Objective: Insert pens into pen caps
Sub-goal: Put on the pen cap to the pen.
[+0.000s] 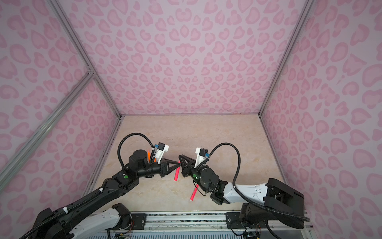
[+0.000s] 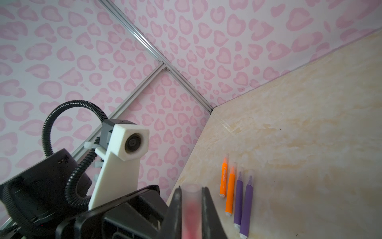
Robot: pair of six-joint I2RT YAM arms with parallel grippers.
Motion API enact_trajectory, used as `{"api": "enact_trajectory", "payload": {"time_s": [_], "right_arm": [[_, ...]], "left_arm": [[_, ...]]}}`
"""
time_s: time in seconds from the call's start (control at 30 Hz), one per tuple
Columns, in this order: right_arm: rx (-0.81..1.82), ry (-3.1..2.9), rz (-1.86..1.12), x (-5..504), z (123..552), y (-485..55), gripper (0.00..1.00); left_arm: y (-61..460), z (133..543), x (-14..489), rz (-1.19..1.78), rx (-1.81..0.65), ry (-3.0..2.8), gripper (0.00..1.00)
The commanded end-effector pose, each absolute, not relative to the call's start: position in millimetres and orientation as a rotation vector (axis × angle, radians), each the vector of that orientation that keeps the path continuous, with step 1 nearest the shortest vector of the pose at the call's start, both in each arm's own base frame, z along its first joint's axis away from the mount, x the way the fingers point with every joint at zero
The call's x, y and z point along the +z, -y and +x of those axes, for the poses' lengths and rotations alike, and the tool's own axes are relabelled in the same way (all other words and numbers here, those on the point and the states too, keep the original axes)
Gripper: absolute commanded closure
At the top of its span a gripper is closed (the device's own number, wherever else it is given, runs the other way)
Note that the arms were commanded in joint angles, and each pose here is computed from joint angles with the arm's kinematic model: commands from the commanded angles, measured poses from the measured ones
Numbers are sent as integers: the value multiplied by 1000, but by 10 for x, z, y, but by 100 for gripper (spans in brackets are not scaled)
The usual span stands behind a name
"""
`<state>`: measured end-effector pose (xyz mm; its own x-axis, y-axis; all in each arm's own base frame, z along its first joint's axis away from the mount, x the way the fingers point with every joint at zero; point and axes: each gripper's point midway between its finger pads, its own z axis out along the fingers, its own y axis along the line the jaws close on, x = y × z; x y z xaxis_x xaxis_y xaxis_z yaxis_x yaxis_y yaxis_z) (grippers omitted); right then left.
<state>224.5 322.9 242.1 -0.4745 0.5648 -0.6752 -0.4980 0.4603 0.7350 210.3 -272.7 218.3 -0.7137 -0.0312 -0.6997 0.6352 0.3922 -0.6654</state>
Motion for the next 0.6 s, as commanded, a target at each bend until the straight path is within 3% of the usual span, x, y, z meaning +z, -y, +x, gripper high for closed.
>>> {"api": "enact_trajectory", "payload": {"time_s": [0.0, 0.57], "right_arm": [[1413, -1598, -163, 2571, 1879, -3410, 100], [1605, -1426, -228, 2756, 1707, -3392, 100]], "left_arm": [[2586, 2538, 2579, 333, -1232, -1824, 97], [2615, 2371, 2742, 389, -1325, -1742, 97]]}}
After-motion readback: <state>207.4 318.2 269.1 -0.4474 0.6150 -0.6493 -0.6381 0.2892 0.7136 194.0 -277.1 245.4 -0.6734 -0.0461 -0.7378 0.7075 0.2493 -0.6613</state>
